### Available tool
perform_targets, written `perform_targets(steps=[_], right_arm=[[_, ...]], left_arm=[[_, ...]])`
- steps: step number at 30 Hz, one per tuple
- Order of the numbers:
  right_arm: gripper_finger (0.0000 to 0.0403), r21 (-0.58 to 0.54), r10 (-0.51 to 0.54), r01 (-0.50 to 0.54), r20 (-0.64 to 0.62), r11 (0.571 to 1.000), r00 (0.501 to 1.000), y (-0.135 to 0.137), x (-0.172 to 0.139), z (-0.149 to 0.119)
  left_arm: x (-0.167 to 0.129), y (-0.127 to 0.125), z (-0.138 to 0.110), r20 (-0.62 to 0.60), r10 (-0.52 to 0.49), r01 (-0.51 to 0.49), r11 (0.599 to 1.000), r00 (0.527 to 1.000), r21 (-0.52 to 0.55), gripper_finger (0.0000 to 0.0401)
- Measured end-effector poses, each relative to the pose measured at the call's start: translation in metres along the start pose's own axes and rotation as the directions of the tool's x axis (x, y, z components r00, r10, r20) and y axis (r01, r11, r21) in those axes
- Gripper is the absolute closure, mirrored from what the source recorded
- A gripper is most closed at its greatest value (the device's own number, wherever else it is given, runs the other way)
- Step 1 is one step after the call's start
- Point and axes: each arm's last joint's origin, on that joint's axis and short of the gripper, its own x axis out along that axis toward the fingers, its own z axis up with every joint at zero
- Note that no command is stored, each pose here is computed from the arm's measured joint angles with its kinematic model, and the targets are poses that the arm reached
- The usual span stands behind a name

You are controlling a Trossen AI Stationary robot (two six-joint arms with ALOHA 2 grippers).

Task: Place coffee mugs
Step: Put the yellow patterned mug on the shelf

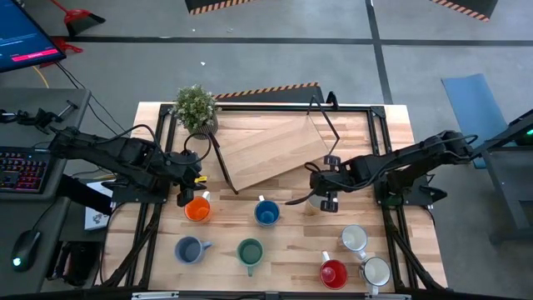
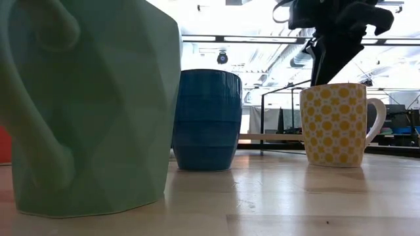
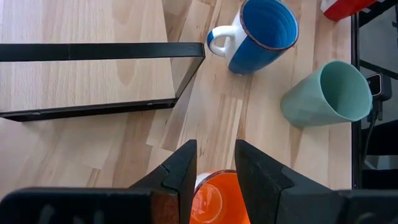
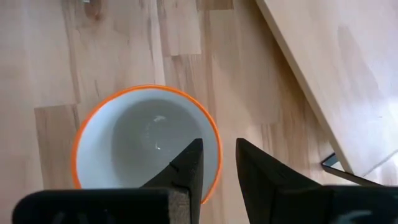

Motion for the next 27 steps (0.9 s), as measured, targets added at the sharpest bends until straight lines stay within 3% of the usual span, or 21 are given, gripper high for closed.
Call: perform_targets(steps=[11,27], right_arm=[[0.0329,-0.021,-0.059,0.058,-0.045,0.998,0.997,0.004,0.018,0.003],[0.0329,-0.063,-0.032,0.026,-0.095,0.998,0.995,0.012,0.041,0.008]], left_arm=[[0.000,0.000,0.000,0.000,0.000,0.000,1.000,1.000,0.000,0.0302],[0.000,0.000,0.000,0.000,0.000,0.000,1.000,1.000,0.001,0.0302]])
